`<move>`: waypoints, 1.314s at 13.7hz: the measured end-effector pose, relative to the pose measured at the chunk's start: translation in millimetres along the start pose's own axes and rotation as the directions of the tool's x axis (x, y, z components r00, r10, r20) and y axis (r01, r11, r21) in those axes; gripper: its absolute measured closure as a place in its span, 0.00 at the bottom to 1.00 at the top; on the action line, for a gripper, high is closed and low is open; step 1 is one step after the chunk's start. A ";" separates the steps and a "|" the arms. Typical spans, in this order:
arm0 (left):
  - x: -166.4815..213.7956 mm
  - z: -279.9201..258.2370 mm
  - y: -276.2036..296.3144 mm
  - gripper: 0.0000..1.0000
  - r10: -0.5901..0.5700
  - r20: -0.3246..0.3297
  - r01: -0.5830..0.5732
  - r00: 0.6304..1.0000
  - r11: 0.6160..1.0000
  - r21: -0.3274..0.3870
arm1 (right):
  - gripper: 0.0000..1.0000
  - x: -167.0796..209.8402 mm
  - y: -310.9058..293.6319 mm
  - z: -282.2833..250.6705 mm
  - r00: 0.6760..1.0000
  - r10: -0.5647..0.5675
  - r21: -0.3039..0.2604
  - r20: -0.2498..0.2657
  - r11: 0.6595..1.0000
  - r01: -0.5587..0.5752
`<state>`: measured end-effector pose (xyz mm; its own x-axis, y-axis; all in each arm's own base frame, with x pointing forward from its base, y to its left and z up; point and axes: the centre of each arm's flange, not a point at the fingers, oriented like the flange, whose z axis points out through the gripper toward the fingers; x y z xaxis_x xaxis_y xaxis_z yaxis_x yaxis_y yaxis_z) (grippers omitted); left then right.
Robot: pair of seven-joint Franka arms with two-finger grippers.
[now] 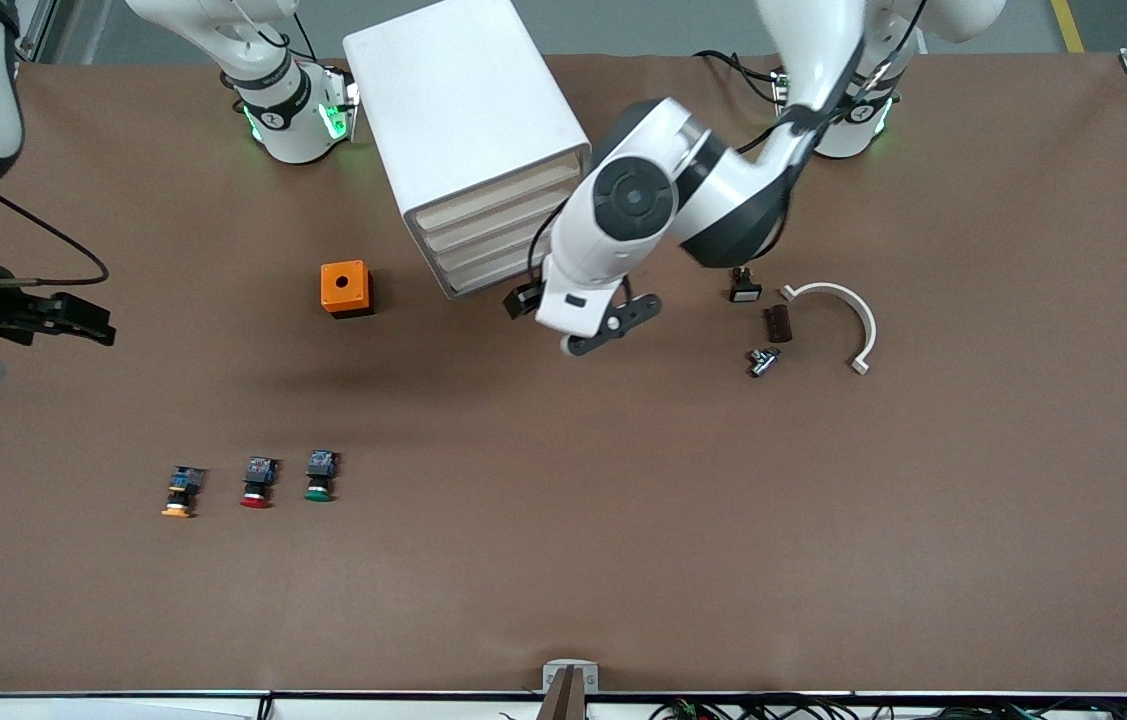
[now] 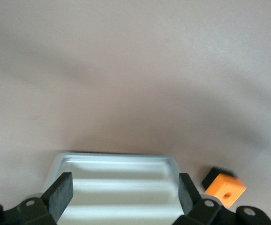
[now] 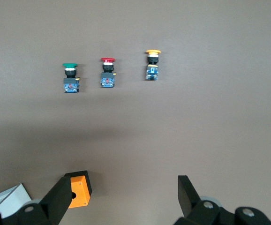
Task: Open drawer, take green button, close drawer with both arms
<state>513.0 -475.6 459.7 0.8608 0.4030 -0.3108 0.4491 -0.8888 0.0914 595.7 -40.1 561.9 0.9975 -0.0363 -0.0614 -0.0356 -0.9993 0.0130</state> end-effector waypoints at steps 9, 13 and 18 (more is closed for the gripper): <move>88.8 -179.1 -189.6 0.01 0.281 0.028 -0.282 0.959 0.942 0.181 | 0.00 -25.3 2.8 -30.2 0.998 0.005 0.015 0.063 1.000 -0.006; 128.0 -231.0 -277.2 0.01 0.366 0.009 -0.363 0.931 0.921 0.140 | 0.00 -37.6 1.6 -43.0 0.999 0.002 0.017 0.040 1.000 -0.003; 130.4 -213.5 -336.8 0.01 0.393 -0.014 -0.380 0.919 0.897 0.224 | 0.00 -38.3 -1.9 -42.5 0.999 -0.031 0.017 0.022 0.999 0.031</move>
<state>525.1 -77.2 590.3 0.9714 0.0240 -0.2363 0.0219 -0.9997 -0.0114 560.2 -36.4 606.7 0.9965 -0.0056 -0.0832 -0.0061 -1.0000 -0.0059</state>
